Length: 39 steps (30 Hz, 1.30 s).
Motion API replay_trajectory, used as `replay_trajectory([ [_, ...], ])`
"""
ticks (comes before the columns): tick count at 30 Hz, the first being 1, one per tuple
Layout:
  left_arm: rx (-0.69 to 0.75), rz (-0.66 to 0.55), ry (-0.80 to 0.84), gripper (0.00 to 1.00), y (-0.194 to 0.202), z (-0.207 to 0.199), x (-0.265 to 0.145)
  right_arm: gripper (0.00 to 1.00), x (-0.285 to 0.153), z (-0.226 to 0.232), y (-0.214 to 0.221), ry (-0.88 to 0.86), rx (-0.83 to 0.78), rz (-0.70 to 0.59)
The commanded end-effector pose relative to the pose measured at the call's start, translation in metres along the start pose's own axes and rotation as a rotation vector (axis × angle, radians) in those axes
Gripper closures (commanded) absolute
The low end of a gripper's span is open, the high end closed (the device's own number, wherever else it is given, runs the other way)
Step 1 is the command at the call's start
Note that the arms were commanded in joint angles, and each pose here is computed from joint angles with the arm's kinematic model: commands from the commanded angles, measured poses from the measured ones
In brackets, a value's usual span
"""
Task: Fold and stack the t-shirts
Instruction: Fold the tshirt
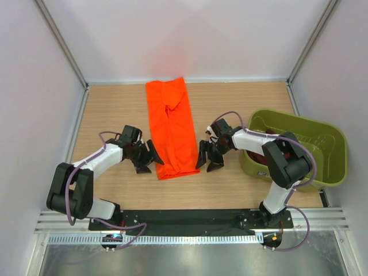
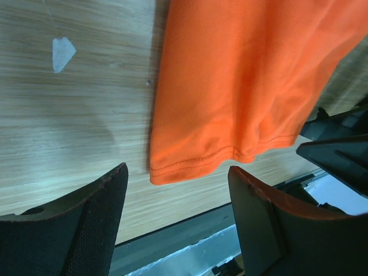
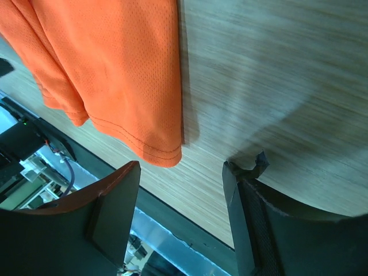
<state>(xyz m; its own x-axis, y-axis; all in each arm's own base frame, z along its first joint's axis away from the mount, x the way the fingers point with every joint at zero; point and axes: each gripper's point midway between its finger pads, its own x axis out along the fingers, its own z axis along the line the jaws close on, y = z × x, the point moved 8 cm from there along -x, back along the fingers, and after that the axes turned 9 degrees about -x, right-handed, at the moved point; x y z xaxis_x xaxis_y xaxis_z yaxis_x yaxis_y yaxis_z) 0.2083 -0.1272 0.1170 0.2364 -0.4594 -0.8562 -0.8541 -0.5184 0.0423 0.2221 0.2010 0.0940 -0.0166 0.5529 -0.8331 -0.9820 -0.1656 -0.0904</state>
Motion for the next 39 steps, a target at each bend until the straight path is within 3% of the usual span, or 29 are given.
replay_trajectory([
  [1,-0.082,0.026,0.029,0.28,0.002,0.003,0.011,0.34,0.008,-0.001,-0.006,-0.023,0.006,-0.016],
  [9,-0.179,0.082,-0.137,0.34,0.027,0.022,0.028,0.42,0.018,-0.009,-0.004,0.008,0.048,0.013],
  [18,-0.188,0.01,-0.239,0.41,0.028,0.037,0.03,0.44,0.019,-0.011,-0.001,0.013,0.051,0.009],
  [24,-0.17,-0.002,-0.251,0.52,0.024,0.036,0.032,0.44,0.022,-0.014,0.0,0.017,0.053,0.019],
  [35,-0.165,0.012,-0.273,0.56,0.017,0.033,0.043,0.48,0.025,-0.019,0.0,0.05,0.05,0.021],
  [39,-0.168,0.019,-0.282,0.63,0.016,0.034,0.046,0.49,0.027,-0.02,0.0,0.05,0.051,0.027],
])
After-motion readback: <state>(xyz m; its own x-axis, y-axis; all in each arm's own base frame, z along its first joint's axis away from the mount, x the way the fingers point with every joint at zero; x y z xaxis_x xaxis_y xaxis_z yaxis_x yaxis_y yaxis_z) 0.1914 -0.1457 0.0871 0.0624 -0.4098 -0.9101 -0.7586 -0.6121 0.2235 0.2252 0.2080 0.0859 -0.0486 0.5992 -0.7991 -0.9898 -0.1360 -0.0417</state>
